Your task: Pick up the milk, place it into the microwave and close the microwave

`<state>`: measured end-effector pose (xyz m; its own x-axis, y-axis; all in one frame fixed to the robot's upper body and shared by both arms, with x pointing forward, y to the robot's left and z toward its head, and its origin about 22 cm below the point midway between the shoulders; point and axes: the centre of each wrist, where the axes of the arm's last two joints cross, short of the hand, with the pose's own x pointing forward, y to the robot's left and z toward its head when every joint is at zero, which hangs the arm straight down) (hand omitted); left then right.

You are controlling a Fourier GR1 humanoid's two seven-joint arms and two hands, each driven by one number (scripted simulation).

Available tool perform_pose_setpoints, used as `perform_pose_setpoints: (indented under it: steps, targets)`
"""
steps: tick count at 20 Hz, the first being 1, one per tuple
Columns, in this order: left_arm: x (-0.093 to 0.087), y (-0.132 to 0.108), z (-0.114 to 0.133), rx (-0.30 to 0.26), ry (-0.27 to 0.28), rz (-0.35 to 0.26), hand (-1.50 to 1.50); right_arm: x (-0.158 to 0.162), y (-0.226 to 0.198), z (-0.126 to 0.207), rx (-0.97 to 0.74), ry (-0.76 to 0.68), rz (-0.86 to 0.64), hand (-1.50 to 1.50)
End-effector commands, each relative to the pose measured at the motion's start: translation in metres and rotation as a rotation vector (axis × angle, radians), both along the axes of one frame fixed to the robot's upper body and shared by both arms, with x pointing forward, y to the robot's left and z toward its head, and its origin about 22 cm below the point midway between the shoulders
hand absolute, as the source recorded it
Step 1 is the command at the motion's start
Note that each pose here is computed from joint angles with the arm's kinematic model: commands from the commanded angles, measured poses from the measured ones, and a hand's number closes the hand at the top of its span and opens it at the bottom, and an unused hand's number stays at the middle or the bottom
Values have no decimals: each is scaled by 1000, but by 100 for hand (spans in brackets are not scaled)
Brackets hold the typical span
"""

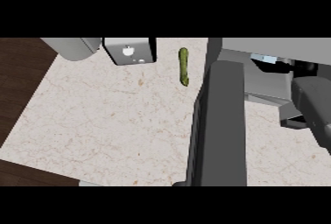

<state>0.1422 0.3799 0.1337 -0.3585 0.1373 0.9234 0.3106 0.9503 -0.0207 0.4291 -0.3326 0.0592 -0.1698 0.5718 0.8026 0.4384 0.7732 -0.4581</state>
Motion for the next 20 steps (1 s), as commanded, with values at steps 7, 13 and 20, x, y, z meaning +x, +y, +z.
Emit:
perform_pose_setpoints:
  steps: [7,13,20]
  targets:
    - [11,-4,-3,20,7,-13,-150,19,50,13,14,78,202,-150]
    - [16,-5,-4,19,19,-30,-150,29,95,21,8,91,182,-150]
    - [16,-5,-15,21,52,-41,-150,35,129,29,26,28,217,-150]
